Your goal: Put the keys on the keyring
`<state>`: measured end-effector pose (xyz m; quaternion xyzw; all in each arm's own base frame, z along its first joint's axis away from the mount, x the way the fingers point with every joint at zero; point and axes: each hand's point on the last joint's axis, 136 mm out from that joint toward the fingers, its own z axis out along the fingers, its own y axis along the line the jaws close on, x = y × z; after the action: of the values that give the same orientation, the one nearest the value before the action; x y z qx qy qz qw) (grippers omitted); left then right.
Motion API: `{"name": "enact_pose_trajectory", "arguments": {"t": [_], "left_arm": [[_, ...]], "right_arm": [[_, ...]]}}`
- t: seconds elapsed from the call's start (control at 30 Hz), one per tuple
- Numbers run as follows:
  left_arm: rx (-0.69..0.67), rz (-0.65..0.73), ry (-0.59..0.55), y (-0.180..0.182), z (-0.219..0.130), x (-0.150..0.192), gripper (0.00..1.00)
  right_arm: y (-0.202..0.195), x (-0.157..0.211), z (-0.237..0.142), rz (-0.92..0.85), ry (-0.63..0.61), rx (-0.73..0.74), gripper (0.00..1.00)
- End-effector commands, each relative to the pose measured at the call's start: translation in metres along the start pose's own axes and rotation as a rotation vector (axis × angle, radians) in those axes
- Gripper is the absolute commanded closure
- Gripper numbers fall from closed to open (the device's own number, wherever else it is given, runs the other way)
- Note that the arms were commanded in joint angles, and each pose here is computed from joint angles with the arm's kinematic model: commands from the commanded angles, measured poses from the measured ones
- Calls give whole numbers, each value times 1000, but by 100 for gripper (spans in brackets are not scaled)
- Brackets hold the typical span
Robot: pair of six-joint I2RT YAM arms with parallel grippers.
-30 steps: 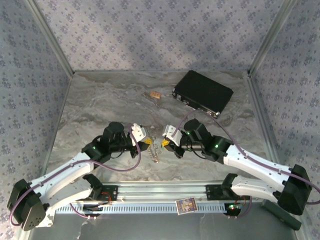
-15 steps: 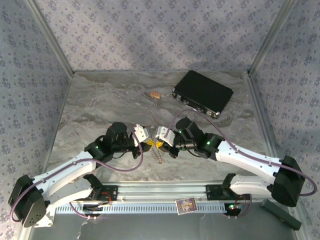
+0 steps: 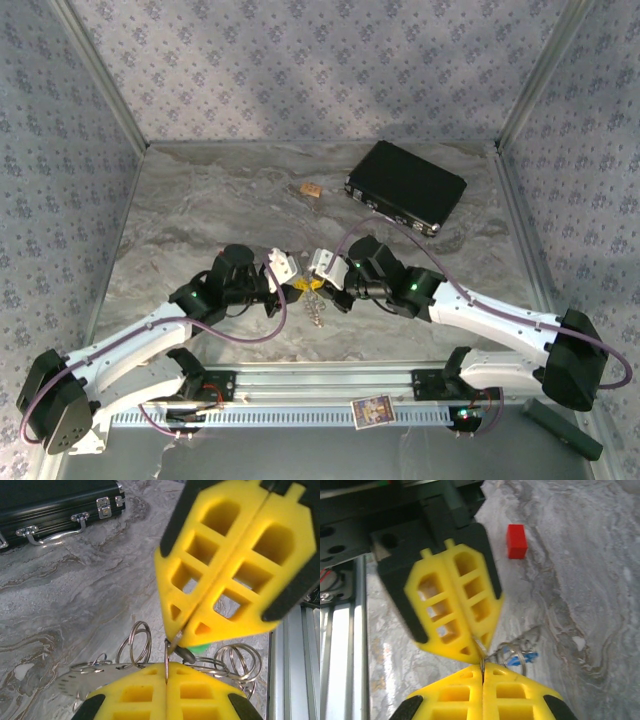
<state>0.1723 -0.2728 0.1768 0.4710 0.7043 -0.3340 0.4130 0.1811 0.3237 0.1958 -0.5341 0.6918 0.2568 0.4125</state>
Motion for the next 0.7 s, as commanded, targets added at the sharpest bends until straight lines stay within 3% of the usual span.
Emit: {"name": "enact_pose_trajectory", "arguments": {"t": [0.0, 0.33, 0.67], "left_arm": [[25, 25, -64, -6, -3, -21, 100], [-42, 53, -90, 4, -7, -26, 100], [-132, 215, -124, 3, -9, -24, 100]], "right_arm": [[-17, -19, -6, 34, -55, 87, 100], [-26, -14, -5, 155, -35, 134, 100], [-25, -5, 7, 434, -41, 100, 100]]}}
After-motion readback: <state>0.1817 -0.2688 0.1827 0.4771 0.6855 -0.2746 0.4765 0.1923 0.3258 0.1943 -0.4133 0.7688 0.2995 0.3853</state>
